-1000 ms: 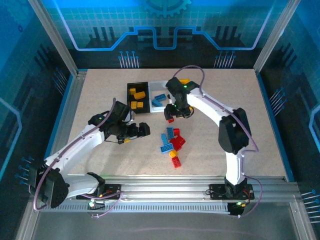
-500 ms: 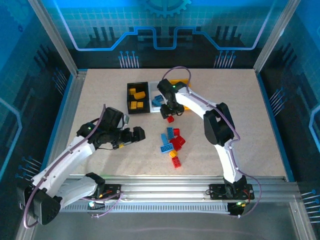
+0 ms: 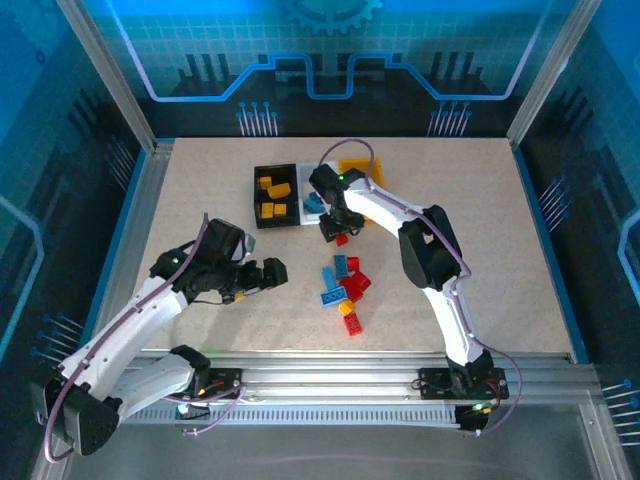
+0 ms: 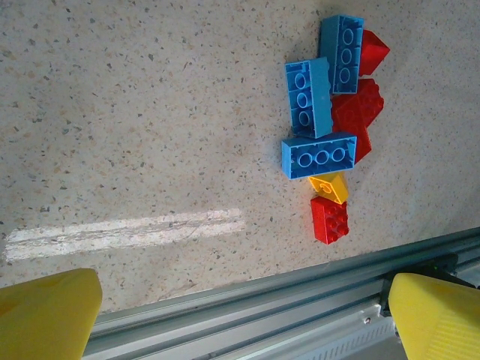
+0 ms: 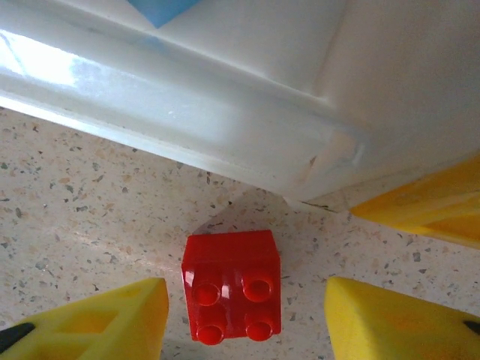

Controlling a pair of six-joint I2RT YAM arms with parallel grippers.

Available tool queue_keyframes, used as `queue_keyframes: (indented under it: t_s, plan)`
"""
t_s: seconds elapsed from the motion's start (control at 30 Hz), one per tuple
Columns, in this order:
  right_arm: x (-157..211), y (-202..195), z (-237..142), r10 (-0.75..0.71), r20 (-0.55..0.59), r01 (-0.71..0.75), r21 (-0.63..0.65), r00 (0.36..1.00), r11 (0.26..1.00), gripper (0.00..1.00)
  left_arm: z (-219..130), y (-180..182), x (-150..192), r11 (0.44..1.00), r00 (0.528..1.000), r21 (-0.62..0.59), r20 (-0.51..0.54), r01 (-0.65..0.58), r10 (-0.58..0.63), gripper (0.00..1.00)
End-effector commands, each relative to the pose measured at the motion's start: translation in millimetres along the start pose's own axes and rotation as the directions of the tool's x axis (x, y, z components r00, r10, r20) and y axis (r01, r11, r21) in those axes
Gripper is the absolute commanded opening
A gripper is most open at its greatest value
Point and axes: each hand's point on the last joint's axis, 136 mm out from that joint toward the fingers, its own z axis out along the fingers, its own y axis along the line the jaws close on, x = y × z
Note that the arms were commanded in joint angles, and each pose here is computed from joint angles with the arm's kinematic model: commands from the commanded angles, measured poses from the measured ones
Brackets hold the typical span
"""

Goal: Sort the legos into containers by color

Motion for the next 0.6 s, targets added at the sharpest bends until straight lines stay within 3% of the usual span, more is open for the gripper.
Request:
queue_keyframes:
  t_s: [0.0, 0.23, 0.57]
  plan:
    - [12.0, 2.4, 23.9, -0.009, -0.059, 0.01, 0.025, 0.998, 1.0, 0.57, 0.5, 6.4, 6.1, 0.999, 0.999, -0.024, -0.022, 0.027, -0.028, 0.99]
    - [19.6, 5.7, 33.5, -0.001, -0.083, 0.002, 0.016, 0.997, 1.0, 0.54, -0.6, 7.9, 8.1, 0.999, 0.999, -0.027, -0.025, 0.03, -0.031, 0.99]
    - [20.8, 3.8, 27.7, 0.007, -0.067, -0.005, 0.031, 0.998, 1.0, 0.35, 3.4, 8.1, 8.7, 0.999, 0.999, -0.017, -0.025, 0.044, -0.045, 0.99]
